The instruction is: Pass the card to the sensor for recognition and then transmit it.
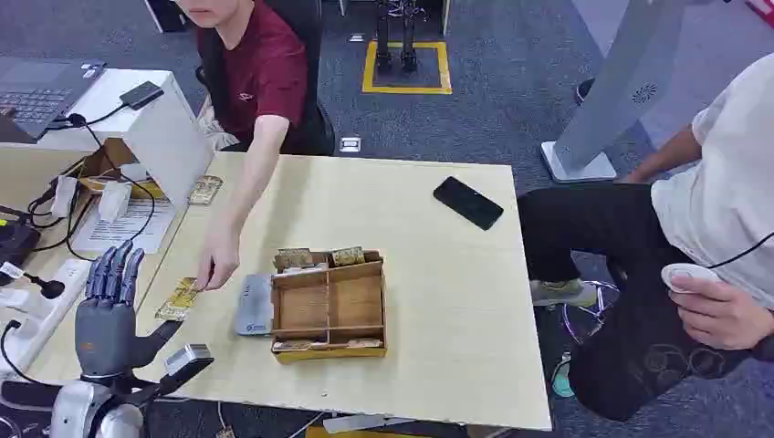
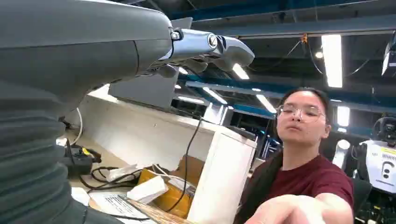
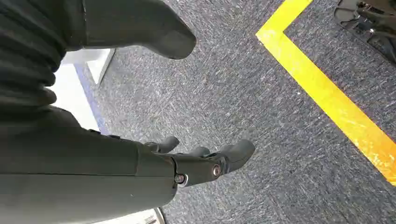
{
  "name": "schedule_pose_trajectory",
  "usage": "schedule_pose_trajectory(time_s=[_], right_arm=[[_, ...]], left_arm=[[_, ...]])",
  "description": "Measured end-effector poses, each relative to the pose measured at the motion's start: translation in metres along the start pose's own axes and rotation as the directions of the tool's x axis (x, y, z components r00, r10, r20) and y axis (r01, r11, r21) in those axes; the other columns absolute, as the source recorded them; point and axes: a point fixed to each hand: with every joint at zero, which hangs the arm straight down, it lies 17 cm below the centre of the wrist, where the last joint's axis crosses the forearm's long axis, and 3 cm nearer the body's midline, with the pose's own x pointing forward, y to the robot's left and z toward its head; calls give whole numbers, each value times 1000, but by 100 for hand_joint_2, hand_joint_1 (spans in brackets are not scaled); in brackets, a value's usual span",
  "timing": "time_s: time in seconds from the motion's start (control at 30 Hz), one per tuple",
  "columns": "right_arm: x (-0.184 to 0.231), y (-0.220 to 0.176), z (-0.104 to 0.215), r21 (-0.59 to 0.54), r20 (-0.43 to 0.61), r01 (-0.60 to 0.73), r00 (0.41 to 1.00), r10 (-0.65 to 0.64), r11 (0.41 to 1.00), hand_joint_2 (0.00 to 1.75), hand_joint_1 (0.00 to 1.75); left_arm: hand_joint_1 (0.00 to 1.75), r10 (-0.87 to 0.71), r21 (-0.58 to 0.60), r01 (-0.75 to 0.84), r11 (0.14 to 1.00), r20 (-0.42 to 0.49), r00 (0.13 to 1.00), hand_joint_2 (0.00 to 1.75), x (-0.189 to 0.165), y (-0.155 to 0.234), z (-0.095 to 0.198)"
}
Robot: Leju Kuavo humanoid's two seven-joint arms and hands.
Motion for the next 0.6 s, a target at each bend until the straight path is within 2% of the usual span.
schedule_pose_trajectory(time_s=[0.03,0.07,0.1,0.6], right_arm=[[0,0,0,-1,0,0,1000,0,1000,175,0],[0,0,0,-2,2,0,1000,0,1000,175,0],[0,0,0,-2,2,0,1000,0,1000,175,0],[0,-1,0,-7,4,-2,1000,2,1000,175,0]], left_arm=[[89,1,0,-1,1000,-1,1000,175,0,0,0],[155,3,1,-3,1000,-5,1000,175,-1,0,0],[175,4,1,-4,1000,-6,1000,175,-1,0,0],[175,31,10,-31,999,-40,999,175,-7,1,2]])
